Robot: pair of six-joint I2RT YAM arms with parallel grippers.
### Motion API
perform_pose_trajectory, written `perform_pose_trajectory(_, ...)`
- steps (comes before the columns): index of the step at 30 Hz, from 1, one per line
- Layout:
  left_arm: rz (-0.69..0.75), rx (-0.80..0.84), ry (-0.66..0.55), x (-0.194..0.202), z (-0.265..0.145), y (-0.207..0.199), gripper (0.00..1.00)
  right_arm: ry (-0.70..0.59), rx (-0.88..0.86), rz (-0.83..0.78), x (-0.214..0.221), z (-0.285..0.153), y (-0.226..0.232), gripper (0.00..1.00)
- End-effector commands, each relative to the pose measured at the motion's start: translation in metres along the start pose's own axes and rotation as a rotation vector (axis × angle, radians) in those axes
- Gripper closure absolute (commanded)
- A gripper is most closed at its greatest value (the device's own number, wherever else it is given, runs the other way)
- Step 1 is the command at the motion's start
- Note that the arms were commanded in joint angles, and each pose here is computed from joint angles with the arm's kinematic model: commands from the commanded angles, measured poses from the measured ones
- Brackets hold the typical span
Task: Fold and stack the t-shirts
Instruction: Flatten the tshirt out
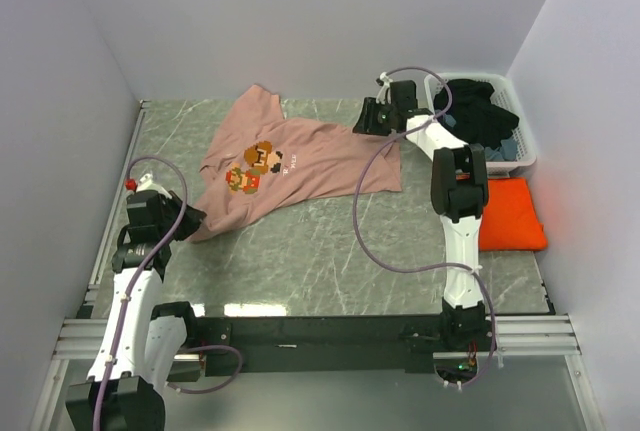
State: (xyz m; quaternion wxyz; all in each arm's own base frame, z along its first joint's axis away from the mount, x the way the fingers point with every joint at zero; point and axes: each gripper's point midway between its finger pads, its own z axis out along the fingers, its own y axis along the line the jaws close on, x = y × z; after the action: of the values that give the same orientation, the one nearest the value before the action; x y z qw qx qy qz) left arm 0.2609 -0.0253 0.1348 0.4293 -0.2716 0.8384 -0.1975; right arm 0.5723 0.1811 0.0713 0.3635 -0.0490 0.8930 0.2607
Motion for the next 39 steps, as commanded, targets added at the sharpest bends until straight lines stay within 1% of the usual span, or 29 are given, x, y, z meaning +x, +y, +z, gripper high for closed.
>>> perform_pose_trajectory(1, 0.037, 0.051, -0.046, -0.016, -0.002, -0.014, 0.99, -0.014, -0.041, 0.020, -0.020, 0.002, 0.002, 0.48)
perform_pose_trajectory(3, 0.038, 0.052, -0.044, -0.016, -0.001, -0.014, 0.99, 0.018, -0.050, 0.040, -0.014, 0.011, -0.001, 0.48)
perform_pose_trajectory(7, 0.039, 0.056, -0.038, -0.015, 0.000, -0.014, 0.99, 0.045, -0.102, 0.089, -0.005, 0.021, 0.002, 0.48)
perform_pose_trajectory(12, 0.038, 0.060, -0.030, -0.013, 0.000, -0.014, 0.99, 0.045, -0.150, 0.143, -0.005, 0.028, 0.004, 0.48)
perform_pose_trajectory(18, 0.043, 0.068, -0.030, -0.013, 0.000, -0.016, 0.99, 0.054, -0.212, 0.164, -0.003, 0.030, 0.014, 0.48)
perform_pose_trajectory(24, 0.042, 0.068, -0.032, -0.013, 0.000, -0.015, 0.99, 0.038, -0.242, 0.171, -0.005, 0.026, 0.020, 0.60)
perform_pose_trajectory(25, 0.044, 0.071, -0.032, -0.013, 0.000, -0.016, 0.99, 0.034, -0.244, 0.167, -0.006, 0.025, 0.021, 0.65)
perform_pose_trajectory(27, 0.044, 0.071, -0.033, -0.013, 0.000, -0.016, 0.99, 0.016, -0.240, 0.156, -0.012, 0.020, 0.023, 0.72)
perform_pose_trajectory(28, 0.046, 0.072, -0.032, -0.013, 0.000, -0.017, 0.99, 0.009, -0.237, 0.148, -0.014, 0.019, 0.023, 0.79)
perform_pose_trajectory(31, 0.045, 0.071, -0.035, -0.014, -0.001, -0.016, 0.99, -0.006, -0.221, 0.134, -0.017, 0.013, 0.022, 0.94)
perform_pose_trajectory(34, 0.048, 0.074, -0.035, -0.013, -0.001, -0.017, 0.99, -0.037, -0.229, 0.123, -0.027, 0.005, 0.026, 1.00)
perform_pose_trajectory(39, 0.045, 0.073, -0.035, -0.013, -0.001, -0.016, 0.99, -0.030, -0.258, 0.124, -0.027, -0.001, 0.033, 1.00)
